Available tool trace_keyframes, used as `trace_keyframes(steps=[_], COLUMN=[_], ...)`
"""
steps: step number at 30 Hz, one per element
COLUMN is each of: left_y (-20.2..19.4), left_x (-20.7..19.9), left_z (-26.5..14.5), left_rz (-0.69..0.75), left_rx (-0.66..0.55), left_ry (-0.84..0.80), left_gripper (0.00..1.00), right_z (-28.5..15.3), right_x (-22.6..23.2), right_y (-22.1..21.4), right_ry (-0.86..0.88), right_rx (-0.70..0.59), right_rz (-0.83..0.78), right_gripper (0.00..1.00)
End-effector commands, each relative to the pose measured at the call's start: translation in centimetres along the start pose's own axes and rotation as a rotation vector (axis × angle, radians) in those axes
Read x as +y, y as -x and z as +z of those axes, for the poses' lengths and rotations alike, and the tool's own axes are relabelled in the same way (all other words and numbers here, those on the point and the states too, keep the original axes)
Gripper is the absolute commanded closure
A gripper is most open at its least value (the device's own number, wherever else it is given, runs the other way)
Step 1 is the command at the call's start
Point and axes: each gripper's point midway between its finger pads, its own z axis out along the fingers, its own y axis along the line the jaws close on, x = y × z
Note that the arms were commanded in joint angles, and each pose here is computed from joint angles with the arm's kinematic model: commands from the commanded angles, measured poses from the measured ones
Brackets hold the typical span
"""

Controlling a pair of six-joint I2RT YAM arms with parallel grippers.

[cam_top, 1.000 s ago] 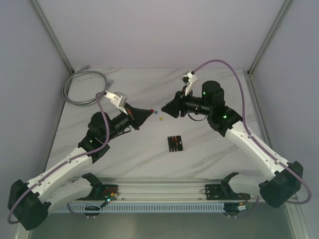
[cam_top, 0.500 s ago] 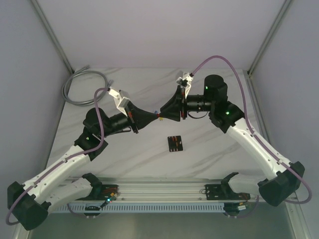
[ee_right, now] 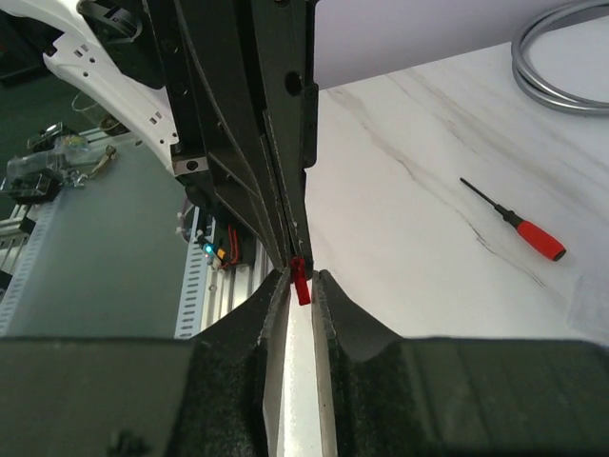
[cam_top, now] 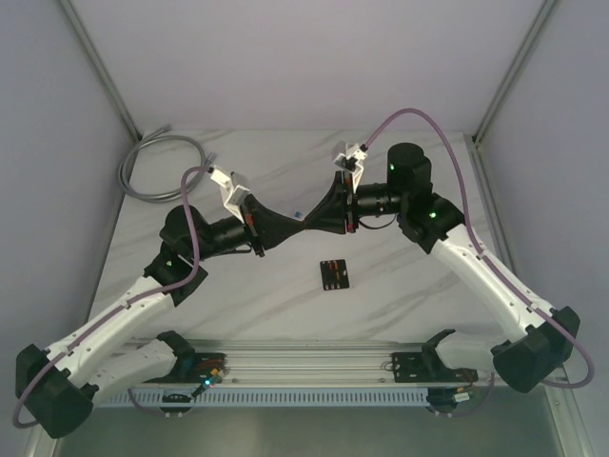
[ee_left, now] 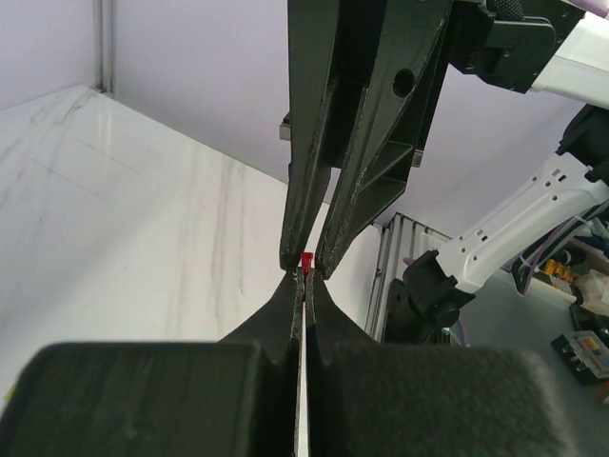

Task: Snap on the fuse box
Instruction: Pick up the fuse from the center of the board.

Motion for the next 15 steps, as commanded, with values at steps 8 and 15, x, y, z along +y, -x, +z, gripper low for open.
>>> trace_keyframes(steps=[8, 15], left_y=[1.6, 0.6], left_x=[-1.3, 0.6], left_z=[0.3, 0.1], left_rz=[0.015, -0.016], left_rx=[-0.040, -0.022], left_ry=[-0.064, 0.041], left_gripper=[1.00, 0.77], right_z=[-0.2, -0.7], right_x=[0.8, -0.8], right_y=[0.6, -0.5], right_ry=[0.047, -0.078], right_rx=[0.000, 0.034], right_rz=[-0.041, -0.008], right_gripper=[1.00, 1.00])
